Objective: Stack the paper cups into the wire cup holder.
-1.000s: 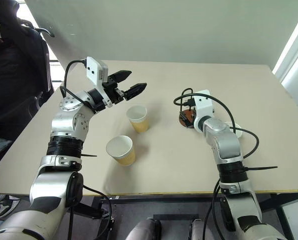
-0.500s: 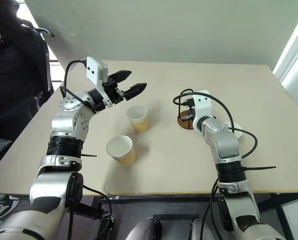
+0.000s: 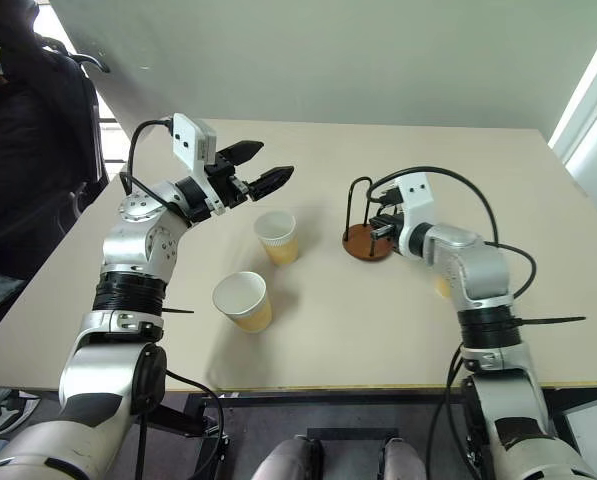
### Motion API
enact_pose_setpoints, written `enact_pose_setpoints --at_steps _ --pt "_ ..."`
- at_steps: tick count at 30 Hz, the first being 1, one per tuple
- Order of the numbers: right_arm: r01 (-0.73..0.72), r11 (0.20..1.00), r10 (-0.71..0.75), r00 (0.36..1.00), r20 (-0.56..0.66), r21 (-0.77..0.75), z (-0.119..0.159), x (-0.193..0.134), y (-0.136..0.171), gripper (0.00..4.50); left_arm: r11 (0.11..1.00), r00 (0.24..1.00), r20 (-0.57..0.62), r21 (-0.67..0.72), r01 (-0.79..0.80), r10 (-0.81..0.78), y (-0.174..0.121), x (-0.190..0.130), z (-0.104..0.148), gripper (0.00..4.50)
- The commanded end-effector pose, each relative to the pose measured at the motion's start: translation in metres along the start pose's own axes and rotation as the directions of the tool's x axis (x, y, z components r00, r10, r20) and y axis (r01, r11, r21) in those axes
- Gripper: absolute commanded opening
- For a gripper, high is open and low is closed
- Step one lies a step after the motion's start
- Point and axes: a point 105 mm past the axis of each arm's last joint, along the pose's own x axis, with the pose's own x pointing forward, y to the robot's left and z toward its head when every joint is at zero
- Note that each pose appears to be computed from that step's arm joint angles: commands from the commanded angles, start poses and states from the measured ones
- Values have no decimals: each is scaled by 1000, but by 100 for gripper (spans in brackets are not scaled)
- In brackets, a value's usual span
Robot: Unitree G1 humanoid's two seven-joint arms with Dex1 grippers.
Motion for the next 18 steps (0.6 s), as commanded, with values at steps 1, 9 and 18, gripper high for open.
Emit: enact_pose_setpoints --at_steps 1,9,18 --pt "-156 983 161 986 44 -98 24 -19 14 4 999 999 37 52 5 -7 3 2 22 445" --pt "-356 909 367 930 7 -217 27 -39 42 4 998 1000 17 65 19 -20 5 2 22 445" --pt "-471 837 471 879 -71 -279 9 -49 69 4 997 1000 5 76 23 -24 6 -1 22 445"
